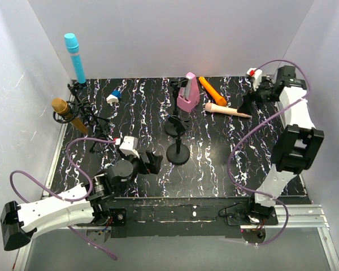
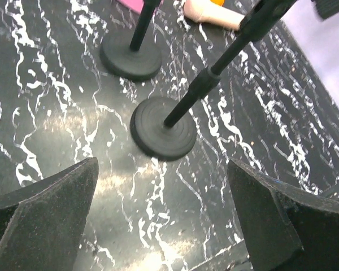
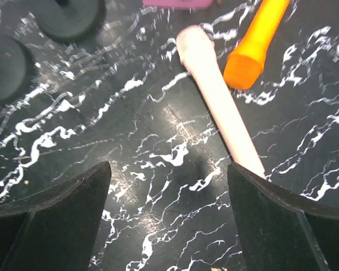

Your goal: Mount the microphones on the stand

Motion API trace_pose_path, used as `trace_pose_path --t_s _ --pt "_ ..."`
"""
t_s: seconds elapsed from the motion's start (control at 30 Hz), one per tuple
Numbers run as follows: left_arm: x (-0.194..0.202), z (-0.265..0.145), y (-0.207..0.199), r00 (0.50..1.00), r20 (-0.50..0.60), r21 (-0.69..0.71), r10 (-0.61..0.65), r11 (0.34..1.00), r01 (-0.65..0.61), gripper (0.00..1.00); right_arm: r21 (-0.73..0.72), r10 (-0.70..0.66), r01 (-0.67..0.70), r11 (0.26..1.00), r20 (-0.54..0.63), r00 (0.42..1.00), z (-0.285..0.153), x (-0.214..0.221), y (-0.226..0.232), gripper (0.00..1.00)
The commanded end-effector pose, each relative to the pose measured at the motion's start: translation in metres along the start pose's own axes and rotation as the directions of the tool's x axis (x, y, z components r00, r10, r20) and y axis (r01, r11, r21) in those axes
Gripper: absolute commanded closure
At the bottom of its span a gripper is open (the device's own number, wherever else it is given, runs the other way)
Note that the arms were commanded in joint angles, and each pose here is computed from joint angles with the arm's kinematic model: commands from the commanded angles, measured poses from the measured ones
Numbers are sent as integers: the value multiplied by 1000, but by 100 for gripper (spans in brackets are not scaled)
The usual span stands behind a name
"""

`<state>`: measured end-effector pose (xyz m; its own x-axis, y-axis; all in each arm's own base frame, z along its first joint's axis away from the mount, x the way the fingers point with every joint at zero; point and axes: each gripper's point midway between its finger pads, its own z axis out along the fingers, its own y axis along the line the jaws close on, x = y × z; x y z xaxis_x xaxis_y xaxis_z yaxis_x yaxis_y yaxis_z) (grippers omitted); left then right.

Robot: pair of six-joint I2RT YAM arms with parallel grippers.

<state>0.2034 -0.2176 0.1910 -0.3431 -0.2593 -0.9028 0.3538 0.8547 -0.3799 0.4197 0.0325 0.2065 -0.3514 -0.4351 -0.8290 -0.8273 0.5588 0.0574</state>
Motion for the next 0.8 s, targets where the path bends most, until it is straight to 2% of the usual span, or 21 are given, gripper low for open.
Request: trace_pose_path --t_s 0.0,0.13,0.4,0.77 --pt "28 -12 19 995 -99 -34 -2 999 -1 2 22 4 1 1000 -231 973 29 39 -14 10" --pt "31 -15 22 992 -123 -45 10 999 -16 2 14 -63 71 997 -311 948 53 48 -28 10" --pt "39 -8 20 986 -159 -51 43 997 -51 2 68 -30 60 996 -379 925 88 68 -68 14" --pt "41 -6 17 978 -192 -46 78 995 -88 2 -5 -63 67 998 -429 901 118 97 -71 25"
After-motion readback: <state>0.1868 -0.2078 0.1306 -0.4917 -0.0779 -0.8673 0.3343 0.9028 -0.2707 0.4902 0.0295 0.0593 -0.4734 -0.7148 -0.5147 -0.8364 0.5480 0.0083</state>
